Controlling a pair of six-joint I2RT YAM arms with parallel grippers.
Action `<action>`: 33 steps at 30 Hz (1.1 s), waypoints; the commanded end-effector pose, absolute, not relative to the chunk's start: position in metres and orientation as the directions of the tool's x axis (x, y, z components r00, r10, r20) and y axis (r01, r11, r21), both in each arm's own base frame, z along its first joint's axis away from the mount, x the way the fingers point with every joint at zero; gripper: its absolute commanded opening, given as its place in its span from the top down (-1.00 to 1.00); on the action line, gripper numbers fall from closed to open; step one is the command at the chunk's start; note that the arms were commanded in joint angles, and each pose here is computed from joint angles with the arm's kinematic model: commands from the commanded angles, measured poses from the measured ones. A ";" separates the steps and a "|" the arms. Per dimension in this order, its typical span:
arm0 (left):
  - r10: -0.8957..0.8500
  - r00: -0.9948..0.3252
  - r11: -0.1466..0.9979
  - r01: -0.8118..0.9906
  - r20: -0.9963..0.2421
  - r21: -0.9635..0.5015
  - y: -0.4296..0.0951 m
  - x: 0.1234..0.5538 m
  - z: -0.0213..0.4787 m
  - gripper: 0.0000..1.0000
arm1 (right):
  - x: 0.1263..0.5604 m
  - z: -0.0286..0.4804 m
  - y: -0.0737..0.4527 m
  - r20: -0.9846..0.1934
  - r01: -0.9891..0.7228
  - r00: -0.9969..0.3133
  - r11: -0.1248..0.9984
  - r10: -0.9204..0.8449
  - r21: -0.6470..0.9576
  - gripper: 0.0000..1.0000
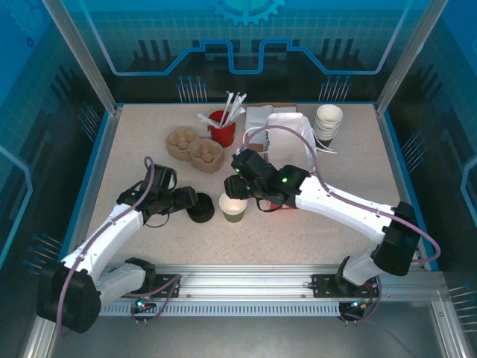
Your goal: Pack the takeout coffee
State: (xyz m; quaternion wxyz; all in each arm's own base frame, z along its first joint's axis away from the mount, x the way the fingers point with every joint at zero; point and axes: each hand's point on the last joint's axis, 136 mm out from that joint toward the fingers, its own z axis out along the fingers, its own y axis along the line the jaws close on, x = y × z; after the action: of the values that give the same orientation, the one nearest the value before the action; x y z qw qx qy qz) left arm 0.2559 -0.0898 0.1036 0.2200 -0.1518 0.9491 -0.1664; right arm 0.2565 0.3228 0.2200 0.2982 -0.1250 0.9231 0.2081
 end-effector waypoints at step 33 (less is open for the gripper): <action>-0.279 -0.896 0.949 -0.202 -0.344 -0.243 -0.094 0.270 0.084 0.54 | 0.223 0.238 0.224 -0.584 -0.257 -0.811 0.905 -0.011 0.340 0.11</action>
State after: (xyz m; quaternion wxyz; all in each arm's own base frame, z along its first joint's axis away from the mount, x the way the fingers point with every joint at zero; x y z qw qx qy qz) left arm 0.2654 -0.0945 0.0780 0.1833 -0.1357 0.9670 -0.1135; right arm 0.2259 0.2318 0.2419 0.3056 -0.0779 0.9252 0.2110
